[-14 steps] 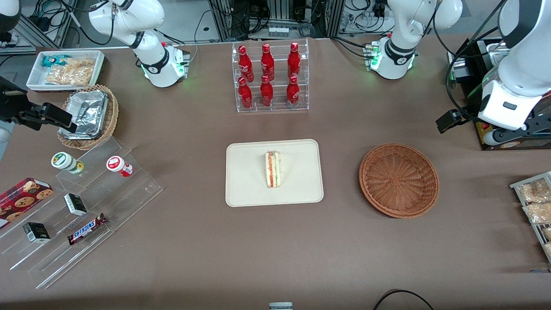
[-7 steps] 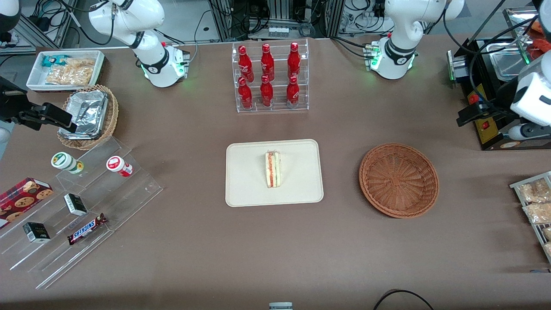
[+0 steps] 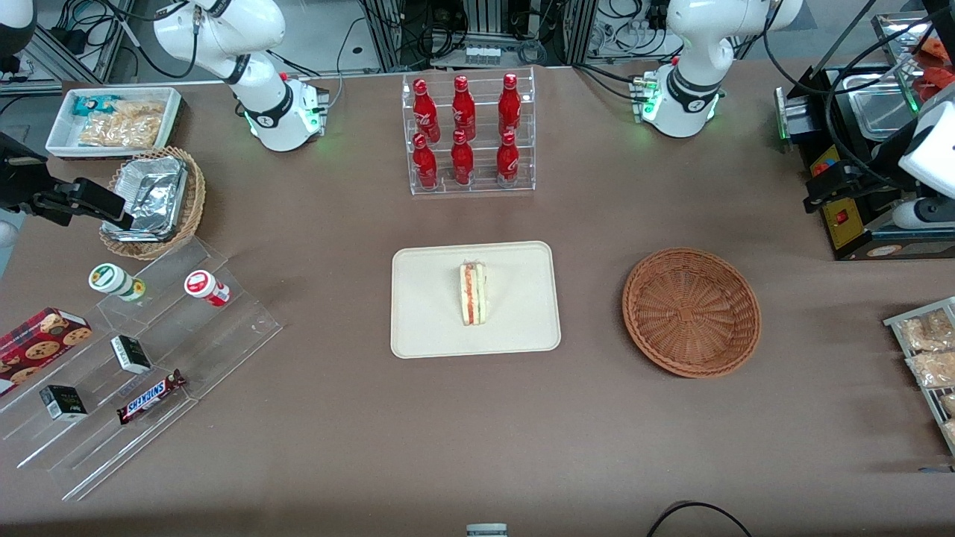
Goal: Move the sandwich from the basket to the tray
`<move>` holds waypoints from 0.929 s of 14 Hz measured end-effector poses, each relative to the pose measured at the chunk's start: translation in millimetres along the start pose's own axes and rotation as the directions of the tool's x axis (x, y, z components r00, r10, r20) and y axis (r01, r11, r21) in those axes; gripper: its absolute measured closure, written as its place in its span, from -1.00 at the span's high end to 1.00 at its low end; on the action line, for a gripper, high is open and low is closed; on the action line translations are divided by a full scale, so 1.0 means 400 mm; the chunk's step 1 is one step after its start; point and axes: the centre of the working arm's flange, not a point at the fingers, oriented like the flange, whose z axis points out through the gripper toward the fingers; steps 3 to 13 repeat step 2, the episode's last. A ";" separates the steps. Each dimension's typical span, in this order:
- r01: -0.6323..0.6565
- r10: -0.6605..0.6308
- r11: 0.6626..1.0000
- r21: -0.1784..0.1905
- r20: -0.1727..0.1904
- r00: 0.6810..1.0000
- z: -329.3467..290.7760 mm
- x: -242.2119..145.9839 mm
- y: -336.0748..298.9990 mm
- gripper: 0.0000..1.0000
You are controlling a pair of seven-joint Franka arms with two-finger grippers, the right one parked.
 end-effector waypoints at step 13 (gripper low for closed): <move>-0.001 0.001 1.000 0.017 -0.003 1.000 -0.002 0.000 -0.004 0.99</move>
